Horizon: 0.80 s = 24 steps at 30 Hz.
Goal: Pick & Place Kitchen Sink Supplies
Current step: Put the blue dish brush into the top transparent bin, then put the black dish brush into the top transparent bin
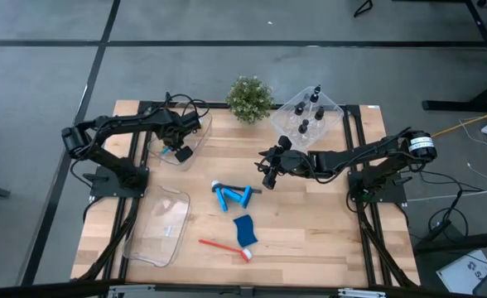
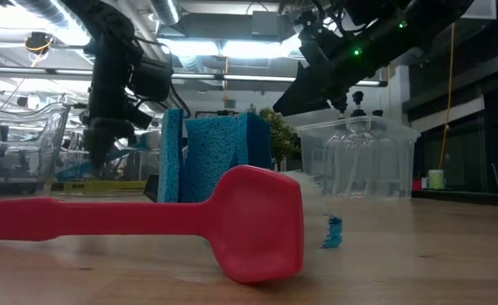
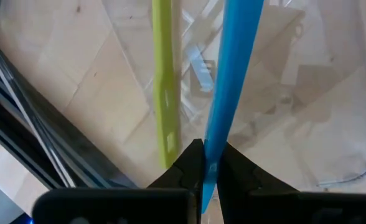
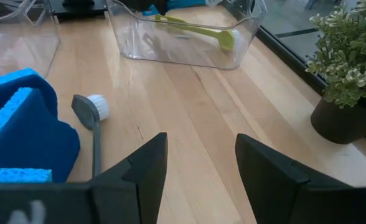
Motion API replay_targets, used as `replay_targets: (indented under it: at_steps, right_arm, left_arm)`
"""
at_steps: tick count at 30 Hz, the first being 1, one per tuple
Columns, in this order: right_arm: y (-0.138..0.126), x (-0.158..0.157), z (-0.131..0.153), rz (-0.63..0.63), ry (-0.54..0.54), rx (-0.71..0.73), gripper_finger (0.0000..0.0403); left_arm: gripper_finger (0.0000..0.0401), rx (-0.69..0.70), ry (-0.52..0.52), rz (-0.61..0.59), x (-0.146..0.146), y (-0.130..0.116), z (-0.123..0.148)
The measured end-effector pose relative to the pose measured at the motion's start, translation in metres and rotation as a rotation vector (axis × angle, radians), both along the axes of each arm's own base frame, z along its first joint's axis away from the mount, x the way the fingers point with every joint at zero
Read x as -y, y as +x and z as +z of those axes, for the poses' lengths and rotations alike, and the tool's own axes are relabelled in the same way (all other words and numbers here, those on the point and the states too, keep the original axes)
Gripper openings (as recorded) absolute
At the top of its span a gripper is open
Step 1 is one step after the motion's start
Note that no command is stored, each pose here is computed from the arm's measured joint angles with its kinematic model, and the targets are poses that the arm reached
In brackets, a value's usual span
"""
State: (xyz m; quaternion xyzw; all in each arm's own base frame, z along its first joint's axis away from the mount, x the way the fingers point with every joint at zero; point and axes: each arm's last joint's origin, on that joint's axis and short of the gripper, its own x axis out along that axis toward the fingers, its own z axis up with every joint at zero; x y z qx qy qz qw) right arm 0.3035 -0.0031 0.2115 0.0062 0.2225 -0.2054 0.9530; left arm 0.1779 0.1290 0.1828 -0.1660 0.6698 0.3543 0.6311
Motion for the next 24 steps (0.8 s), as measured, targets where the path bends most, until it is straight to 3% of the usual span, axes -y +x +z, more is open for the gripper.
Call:
replay_targets:
  at_steps: [15, 24]
  right_arm:
    - [-0.0003, 0.0, -0.0005, 0.0, 0.0, -0.007, 0.0189]
    - [-0.0046, -0.0013, -0.0087, 0.048, 0.023, -0.106, 0.0189]
  left_arm:
    - [0.0073, 0.005, 0.049, -0.016, -0.0026, 0.0023, 0.0002]
    - [0.0088, 0.032, 0.114, -0.029, -0.0019, 0.0026, 0.0076]
